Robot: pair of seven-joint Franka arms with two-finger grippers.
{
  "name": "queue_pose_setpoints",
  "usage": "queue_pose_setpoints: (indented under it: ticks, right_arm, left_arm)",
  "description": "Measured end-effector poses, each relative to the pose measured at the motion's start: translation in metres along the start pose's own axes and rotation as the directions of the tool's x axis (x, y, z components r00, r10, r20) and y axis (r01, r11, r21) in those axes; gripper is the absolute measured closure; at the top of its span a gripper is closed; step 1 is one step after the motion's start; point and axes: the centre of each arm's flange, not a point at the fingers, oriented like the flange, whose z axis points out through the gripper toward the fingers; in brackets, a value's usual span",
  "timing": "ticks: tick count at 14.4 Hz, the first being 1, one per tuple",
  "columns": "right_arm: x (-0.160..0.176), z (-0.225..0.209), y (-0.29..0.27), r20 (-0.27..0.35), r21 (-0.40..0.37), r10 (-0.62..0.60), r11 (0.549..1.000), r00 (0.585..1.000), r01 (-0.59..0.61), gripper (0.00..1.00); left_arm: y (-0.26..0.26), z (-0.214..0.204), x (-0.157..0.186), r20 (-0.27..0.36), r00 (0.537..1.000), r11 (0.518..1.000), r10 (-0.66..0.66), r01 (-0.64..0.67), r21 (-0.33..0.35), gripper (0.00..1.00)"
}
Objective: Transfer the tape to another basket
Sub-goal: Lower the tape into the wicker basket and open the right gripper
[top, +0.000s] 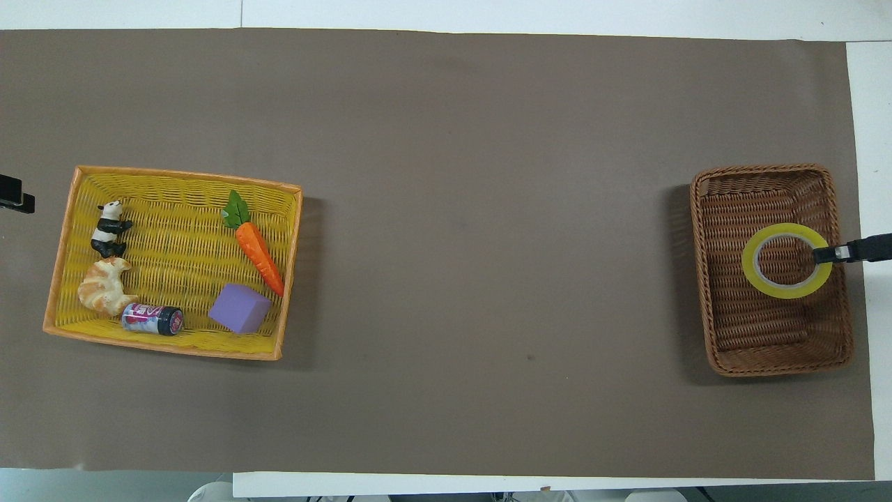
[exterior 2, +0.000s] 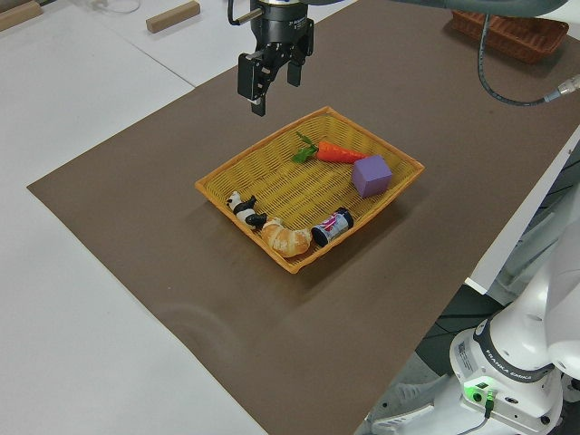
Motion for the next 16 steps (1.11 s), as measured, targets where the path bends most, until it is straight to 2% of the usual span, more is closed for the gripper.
queue_pose_setpoints:
  ticks: [4, 12, 14, 16]
  right_arm:
    - [-0.004, 0.020, 0.025, 0.010, -0.007, -0.027, 1.000, 1.000, 0.027, 0.47]
    - [-0.006, 0.043, 0.041, 0.026, -0.035, -0.070, 0.997, 0.997, 0.071, 0.45]
    - [-0.007, 0.042, 0.043, 0.037, -0.048, -0.075, 0.996, 0.996, 0.077, 0.30]
    - [-0.007, 0.040, 0.045, 0.041, -0.075, -0.105, 0.991, 0.994, 0.108, 0.07]
  left_arm:
    - [0.025, -0.002, 0.002, 0.001, 0.999, 0.999, 0.050, -0.050, 0.023, 0.00]
    - [0.026, -0.009, 0.003, 0.028, 0.999, 0.999, 0.042, -0.042, -0.022, 0.00]
    - [0.027, -0.007, 0.003, 0.032, 0.999, 0.999, 0.044, -0.043, -0.024, 0.00]
    - [0.027, -0.007, 0.002, 0.036, 0.998, 0.999, 0.044, -0.043, -0.024, 0.00]
